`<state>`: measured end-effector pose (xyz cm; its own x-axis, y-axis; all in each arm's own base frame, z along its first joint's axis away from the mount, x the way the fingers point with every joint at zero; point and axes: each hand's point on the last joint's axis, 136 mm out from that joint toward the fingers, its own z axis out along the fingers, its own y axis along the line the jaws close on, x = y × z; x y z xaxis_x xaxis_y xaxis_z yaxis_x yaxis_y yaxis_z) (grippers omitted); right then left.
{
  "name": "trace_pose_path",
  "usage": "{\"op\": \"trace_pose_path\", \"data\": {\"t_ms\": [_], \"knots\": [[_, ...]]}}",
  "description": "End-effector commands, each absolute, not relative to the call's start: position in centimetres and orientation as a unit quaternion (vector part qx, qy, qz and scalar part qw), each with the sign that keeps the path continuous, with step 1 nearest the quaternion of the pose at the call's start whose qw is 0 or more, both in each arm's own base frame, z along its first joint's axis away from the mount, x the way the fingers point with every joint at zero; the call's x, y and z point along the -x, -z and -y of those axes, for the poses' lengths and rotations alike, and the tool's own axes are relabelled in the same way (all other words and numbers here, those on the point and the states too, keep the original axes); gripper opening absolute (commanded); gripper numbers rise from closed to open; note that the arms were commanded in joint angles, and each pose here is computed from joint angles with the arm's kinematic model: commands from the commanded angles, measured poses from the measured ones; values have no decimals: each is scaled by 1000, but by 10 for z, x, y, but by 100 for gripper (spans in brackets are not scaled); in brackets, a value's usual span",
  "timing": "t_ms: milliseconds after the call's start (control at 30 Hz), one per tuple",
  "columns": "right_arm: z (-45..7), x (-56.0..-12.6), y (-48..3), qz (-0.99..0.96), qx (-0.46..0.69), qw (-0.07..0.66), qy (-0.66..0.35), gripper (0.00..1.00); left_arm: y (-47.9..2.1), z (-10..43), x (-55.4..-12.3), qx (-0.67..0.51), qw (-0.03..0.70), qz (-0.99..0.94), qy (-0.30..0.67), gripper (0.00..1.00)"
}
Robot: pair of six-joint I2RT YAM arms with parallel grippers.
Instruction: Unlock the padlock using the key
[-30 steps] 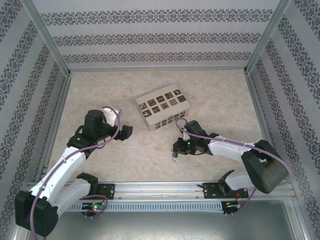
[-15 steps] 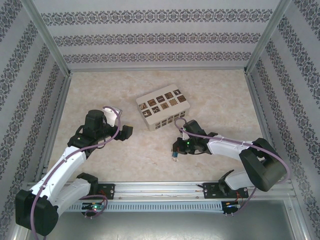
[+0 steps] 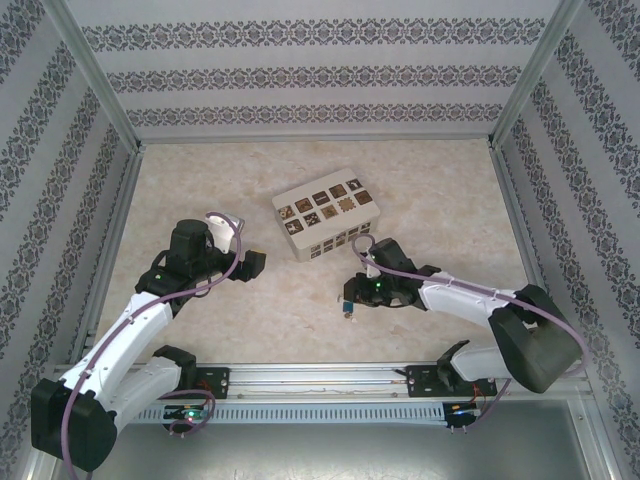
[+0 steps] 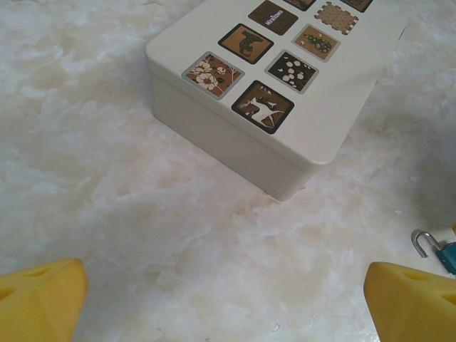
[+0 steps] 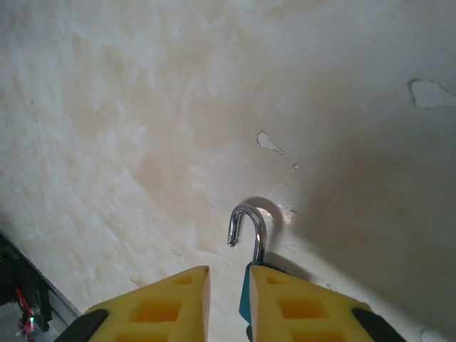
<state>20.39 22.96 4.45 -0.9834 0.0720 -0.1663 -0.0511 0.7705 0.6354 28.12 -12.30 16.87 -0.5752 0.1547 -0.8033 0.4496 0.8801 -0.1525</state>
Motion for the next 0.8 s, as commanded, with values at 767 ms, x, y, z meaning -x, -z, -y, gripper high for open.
{"op": "trace_pose_path", "data": {"t_ms": [767], "knots": [[-168, -263, -126, -907, -36, 293, -300, 46, -175, 118, -283, -183, 447, -862, 157, 99]]}}
